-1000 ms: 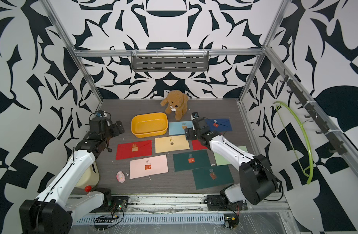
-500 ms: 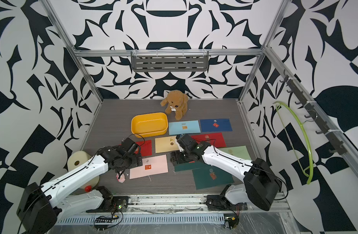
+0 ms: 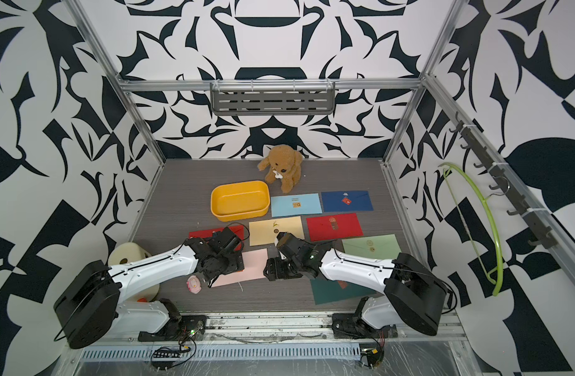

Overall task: Put the sealed envelopes into the storage box
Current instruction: Pick up the envelope from the center of the board.

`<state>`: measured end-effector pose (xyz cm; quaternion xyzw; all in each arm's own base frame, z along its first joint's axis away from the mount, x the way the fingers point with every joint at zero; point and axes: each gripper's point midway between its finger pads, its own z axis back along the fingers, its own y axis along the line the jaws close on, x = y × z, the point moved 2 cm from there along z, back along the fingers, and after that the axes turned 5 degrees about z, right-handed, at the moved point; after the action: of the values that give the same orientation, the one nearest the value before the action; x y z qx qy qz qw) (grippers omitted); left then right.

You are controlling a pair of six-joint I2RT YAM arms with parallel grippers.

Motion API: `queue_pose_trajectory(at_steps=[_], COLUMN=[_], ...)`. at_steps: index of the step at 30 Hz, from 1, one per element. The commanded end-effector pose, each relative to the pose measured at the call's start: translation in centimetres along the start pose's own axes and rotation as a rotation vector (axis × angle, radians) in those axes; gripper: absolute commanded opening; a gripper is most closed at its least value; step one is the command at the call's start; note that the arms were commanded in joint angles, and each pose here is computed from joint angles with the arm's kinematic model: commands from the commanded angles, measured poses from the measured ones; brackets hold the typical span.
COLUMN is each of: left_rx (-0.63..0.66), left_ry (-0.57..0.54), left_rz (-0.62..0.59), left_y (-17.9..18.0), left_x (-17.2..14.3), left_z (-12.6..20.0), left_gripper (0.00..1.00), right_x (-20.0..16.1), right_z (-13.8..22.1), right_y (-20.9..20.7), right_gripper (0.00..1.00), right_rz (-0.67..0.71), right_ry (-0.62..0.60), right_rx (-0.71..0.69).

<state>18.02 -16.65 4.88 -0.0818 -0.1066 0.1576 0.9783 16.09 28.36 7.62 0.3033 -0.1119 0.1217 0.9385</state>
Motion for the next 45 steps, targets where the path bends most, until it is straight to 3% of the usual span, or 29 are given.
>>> queue_pose_trajectory(at_steps=[1, 17, 35, 45], left_rx=[-0.018, 0.069, 0.056, 0.045], left_ry=[-0.001, 0.06, 0.098, 0.12], left_rz=[0.01, 0.075, 0.095, 0.082], left_y=[0.0, 3.6, 4.3, 4.2], left_x=[-0.2, -2.5, -3.3, -3.6], left_z=[-0.8, -2.4, -3.0, -3.2], left_gripper=[0.94, 0.94, 0.95, 0.95], right_x=[1.2, -0.6, -2.2, -1.0], right_z=[-0.9, -3.4, -4.8, -4.5], right_y=[0.6, -0.7, -1.6, -1.4], right_gripper=[0.76, 0.68, 0.59, 0.52], right_rz=[-0.069, -0.16, -0.251, -0.255], right_ry=[-0.069, -0.033, -0.05, -0.121], right_rx=[0.041, 0.032, 0.048, 0.057])
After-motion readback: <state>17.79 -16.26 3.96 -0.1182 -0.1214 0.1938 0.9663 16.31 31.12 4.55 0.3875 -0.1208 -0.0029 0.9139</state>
